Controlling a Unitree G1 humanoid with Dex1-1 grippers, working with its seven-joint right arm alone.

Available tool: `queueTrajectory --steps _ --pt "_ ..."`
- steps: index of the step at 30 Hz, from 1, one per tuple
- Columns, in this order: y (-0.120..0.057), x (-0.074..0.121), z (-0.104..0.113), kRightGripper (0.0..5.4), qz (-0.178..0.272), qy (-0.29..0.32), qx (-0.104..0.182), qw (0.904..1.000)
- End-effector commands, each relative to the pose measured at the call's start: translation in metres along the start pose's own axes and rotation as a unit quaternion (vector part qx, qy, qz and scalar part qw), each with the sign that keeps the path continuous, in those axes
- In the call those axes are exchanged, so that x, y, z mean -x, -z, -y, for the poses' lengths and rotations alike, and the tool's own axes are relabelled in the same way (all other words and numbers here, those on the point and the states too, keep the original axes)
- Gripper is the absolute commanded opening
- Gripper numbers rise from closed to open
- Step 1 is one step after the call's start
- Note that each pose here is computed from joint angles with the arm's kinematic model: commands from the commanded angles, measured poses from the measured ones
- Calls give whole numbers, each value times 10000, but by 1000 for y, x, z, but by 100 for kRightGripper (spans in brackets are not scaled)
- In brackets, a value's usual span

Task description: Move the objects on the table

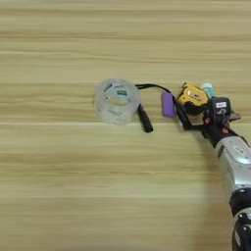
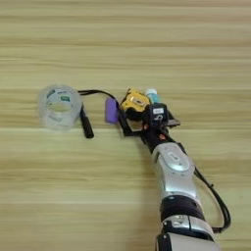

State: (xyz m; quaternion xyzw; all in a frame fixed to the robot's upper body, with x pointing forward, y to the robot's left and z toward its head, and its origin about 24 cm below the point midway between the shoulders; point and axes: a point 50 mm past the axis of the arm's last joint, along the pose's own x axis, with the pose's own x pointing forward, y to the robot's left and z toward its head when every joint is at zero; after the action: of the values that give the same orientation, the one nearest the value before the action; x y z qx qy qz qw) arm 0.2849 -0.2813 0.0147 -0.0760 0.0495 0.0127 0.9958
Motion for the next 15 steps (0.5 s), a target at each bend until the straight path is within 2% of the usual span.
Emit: queueTrajectory --steps 1,15 --pt "-37 -17 12 535 602 69 308 9977" --pt "-38 -23 11 535 565 24 286 9980"
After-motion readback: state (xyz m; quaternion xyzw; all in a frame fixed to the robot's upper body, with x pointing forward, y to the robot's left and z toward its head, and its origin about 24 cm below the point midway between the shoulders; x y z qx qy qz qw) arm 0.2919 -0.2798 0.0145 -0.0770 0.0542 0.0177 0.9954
